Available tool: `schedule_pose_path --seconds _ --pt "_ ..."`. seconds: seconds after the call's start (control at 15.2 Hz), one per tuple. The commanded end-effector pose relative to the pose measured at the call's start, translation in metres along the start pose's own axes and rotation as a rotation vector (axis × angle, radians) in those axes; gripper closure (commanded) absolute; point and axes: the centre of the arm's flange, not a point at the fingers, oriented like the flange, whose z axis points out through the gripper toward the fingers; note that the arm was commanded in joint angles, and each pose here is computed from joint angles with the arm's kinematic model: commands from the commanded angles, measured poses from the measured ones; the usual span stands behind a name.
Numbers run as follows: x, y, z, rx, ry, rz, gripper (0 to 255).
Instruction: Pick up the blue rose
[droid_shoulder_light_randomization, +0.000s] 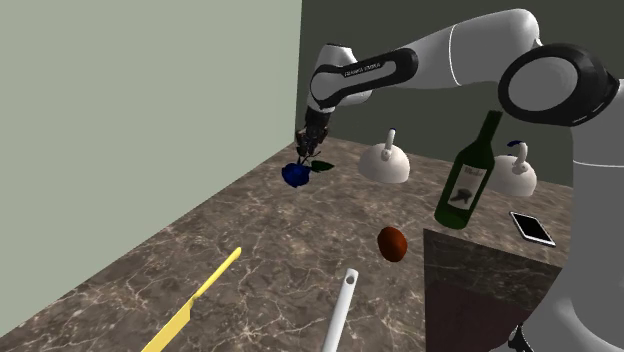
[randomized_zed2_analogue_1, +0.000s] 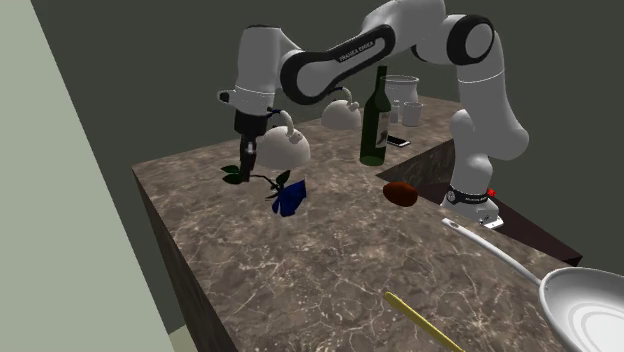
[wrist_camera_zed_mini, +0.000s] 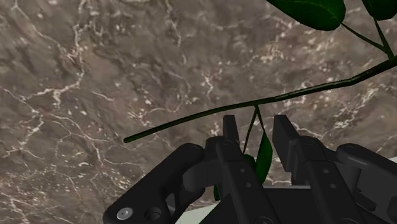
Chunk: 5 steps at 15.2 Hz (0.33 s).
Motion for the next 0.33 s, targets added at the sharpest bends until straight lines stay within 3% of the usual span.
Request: schedule_pose_path --seconds 0.0,0.26 --pt "0.002 0.0 -0.01 0.0 0.0 0.0 255" --pt "0.005 0.0 -0.022 0.0 0.0 0.0 255"
